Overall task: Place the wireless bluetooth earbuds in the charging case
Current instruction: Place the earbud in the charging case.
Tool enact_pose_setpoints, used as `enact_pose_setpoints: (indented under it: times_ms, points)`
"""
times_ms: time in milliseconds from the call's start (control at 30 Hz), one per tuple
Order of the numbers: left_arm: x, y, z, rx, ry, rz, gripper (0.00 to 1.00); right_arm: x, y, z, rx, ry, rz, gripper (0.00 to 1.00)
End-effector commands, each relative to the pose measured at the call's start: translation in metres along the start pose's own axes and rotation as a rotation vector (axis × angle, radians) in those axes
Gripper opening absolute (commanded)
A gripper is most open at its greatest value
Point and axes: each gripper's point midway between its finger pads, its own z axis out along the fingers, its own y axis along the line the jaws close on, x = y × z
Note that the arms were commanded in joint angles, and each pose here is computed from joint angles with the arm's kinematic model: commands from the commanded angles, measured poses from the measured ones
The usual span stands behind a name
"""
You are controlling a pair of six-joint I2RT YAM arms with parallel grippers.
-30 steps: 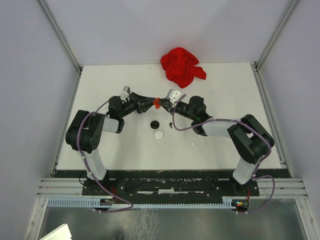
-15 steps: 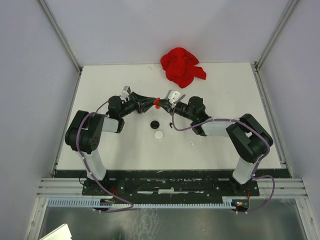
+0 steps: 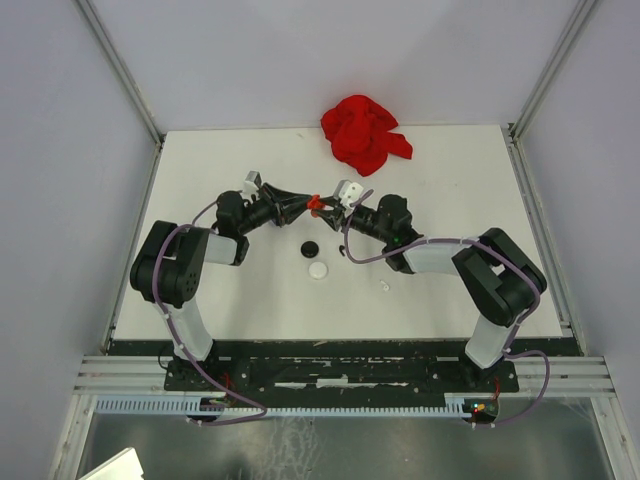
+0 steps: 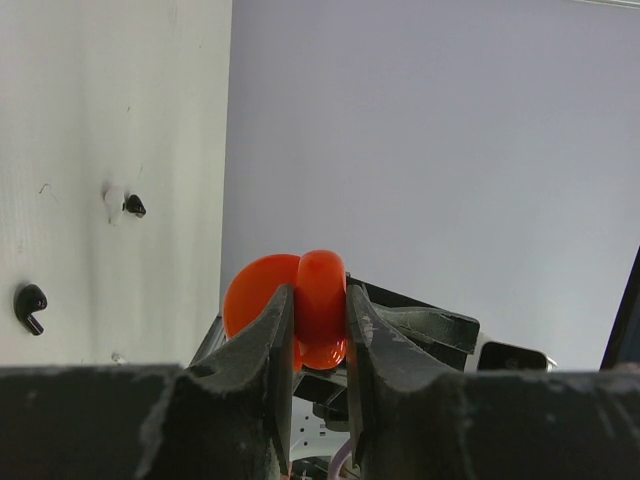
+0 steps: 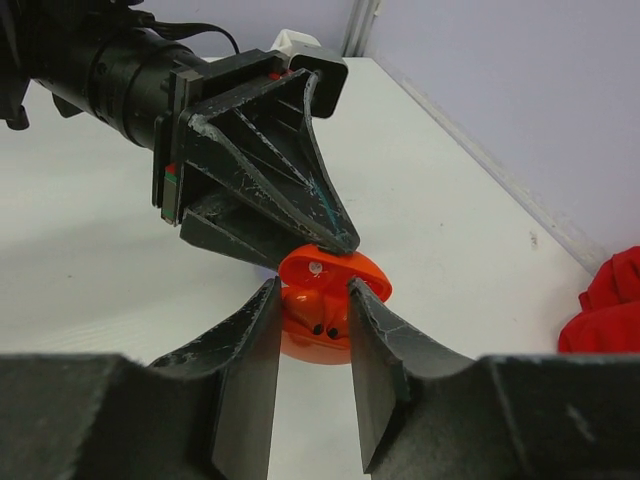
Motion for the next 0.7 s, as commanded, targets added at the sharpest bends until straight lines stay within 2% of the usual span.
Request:
enact_pose_setpoints:
  times_ms: [0,167,267,433,567,667]
  points:
    - [-0.001,-0.026,0.004,0.057,-0.001,0.087,0.03,-0.055,-0.006,-0.005,0.021,-0.148,-0.018,0.4]
    - [-0.003,-0.017,0.006,0.036,-0.009,0.086,0.03,-0.081,-0.021,-0.012,0.093,-0.193,-0.003,0.45]
    - [-0.004,-0.015,0.006,0.036,-0.009,0.084,0.03,-0.079,-0.033,-0.014,0.161,-0.134,0.031,0.51]
    - [-0.004,-0.018,0.006,0.041,-0.012,0.089,0.03,-0.057,-0.06,-0.024,0.325,0.084,0.179,0.52]
    - [-0.01,-0.019,0.003,0.044,-0.049,0.086,0.03,-0.026,-0.082,-0.046,0.527,0.337,0.322,0.55]
    - [-0.019,-0.023,-0.003,0.084,-0.118,0.058,0.03,-0.008,-0.076,-0.055,0.532,0.514,0.365,0.58]
